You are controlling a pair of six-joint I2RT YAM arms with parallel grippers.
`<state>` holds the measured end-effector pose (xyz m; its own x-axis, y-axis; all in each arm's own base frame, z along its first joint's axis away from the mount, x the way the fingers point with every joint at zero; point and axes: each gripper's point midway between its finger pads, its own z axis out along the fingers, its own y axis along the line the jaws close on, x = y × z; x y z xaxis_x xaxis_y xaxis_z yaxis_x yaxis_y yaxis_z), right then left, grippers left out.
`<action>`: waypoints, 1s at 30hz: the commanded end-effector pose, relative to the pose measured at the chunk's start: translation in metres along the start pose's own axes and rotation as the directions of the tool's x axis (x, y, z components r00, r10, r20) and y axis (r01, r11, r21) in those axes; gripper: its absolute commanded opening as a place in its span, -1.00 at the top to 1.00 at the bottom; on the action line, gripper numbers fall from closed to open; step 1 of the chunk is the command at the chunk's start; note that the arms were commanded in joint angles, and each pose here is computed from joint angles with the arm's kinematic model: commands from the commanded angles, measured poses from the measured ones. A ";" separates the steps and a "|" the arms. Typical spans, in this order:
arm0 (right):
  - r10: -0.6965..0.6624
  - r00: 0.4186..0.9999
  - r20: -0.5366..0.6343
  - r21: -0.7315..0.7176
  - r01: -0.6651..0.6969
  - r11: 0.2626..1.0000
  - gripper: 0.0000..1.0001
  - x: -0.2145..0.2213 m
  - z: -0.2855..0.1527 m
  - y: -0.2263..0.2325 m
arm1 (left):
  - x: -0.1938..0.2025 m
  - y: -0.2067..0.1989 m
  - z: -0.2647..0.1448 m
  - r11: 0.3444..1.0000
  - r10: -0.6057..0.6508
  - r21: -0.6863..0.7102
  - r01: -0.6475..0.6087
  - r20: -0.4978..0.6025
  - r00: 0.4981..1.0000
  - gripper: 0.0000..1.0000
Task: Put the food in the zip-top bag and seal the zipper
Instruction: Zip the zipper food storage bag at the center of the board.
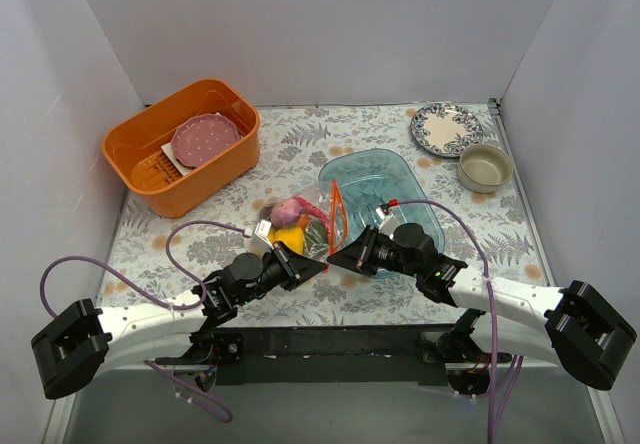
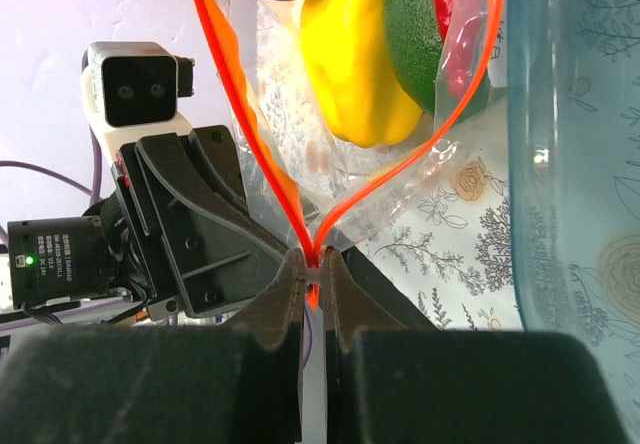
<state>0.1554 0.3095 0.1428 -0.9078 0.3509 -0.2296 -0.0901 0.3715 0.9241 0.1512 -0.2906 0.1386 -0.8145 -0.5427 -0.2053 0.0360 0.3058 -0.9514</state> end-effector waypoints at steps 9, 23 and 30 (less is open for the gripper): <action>-0.049 0.989 0.141 -0.106 0.065 0.992 0.88 -0.039 0.004 0.047 | 0.016 0.015 -0.019 0.989 -0.136 -0.070 0.131 -0.073 0.988 1.00; -0.067 0.981 0.182 -0.085 0.084 0.993 0.88 -0.060 0.007 0.050 | 0.026 0.012 -0.025 0.989 -0.132 -0.091 0.120 -0.138 0.982 1.00; -0.070 0.978 0.197 -0.082 0.088 0.993 0.88 -0.074 0.004 0.048 | 0.026 0.012 -0.031 0.987 -0.142 -0.098 0.129 -0.140 0.980 1.00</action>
<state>0.1822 0.3079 0.1562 -0.8866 0.3756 -0.2698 -0.1147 0.3866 0.9151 0.1324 -0.2765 0.1388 -0.8450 -0.5003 -0.1888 0.0242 0.3168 -0.9482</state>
